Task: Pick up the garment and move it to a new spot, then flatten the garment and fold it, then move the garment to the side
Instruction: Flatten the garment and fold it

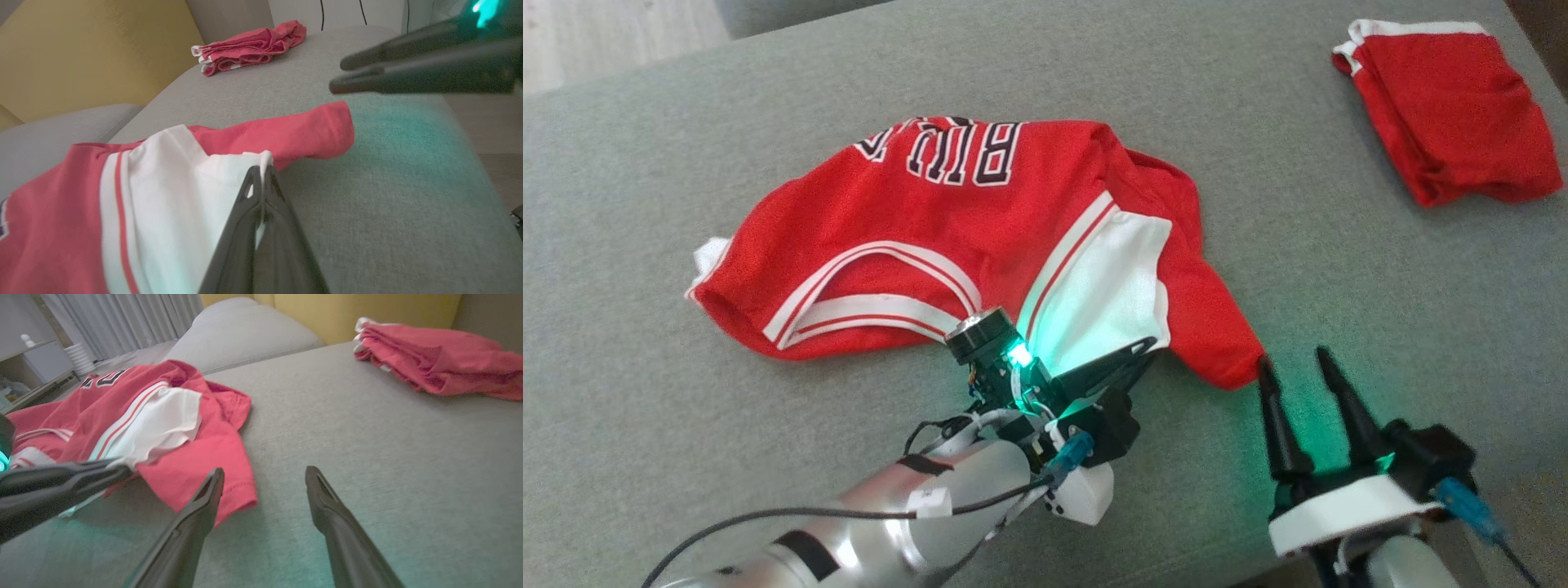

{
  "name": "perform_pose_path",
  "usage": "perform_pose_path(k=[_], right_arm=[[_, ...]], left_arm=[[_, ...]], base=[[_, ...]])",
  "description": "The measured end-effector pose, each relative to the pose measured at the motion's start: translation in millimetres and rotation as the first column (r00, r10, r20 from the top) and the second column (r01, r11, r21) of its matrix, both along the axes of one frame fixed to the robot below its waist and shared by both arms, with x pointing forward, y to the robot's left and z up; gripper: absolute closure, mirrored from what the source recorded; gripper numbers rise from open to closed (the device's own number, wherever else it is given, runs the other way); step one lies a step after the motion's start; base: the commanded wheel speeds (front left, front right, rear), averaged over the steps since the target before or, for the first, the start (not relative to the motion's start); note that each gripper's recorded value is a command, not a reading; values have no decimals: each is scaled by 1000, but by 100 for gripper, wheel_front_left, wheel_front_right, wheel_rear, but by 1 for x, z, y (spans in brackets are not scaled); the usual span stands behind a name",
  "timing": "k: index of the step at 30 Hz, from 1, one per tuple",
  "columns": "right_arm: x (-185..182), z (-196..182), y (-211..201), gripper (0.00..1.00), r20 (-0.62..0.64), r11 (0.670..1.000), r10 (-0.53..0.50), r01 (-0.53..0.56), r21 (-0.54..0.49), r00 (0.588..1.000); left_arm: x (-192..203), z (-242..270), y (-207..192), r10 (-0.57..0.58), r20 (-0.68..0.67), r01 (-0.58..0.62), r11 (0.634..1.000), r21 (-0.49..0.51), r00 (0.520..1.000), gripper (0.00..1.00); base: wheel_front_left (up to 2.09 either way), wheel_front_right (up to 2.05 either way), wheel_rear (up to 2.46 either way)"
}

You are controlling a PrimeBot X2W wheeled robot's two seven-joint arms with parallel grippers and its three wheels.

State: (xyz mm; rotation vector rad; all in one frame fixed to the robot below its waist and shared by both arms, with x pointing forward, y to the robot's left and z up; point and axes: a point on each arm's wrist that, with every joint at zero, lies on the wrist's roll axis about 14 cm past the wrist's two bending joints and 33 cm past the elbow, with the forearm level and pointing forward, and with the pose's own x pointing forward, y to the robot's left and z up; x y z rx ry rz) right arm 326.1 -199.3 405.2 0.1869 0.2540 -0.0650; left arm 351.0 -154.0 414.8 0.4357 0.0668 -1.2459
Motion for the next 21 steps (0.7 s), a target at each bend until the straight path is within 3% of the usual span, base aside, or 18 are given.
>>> perform_pose_path(k=[12,13,14,17,18,21], right_arm=[[-6,-23,32,0,-70,991,112,-106,86,991],[-8,-25,35,15,-79,989,124,-116,95,989],[-9,-27,38,41,-86,987,134,-124,106,987],[-12,-32,49,92,-102,978,172,-157,137,980],[-11,-31,50,100,-100,976,179,-164,144,979],[-6,-28,53,100,-87,971,200,-186,148,976]], left_arm=[[3,20,11,46,15,-45,998,-41,999,100],[4,20,12,50,15,-49,998,-38,999,100],[4,21,13,55,17,-55,998,-40,998,100],[5,22,15,58,16,-57,998,-40,998,100],[5,22,15,58,16,-58,998,-39,998,100],[5,22,17,60,18,-59,997,-40,998,100]], base=[[0,0,0],[0,0,0],[0,0,0],[0,0,0],[0,0,0],[0,0,0]])
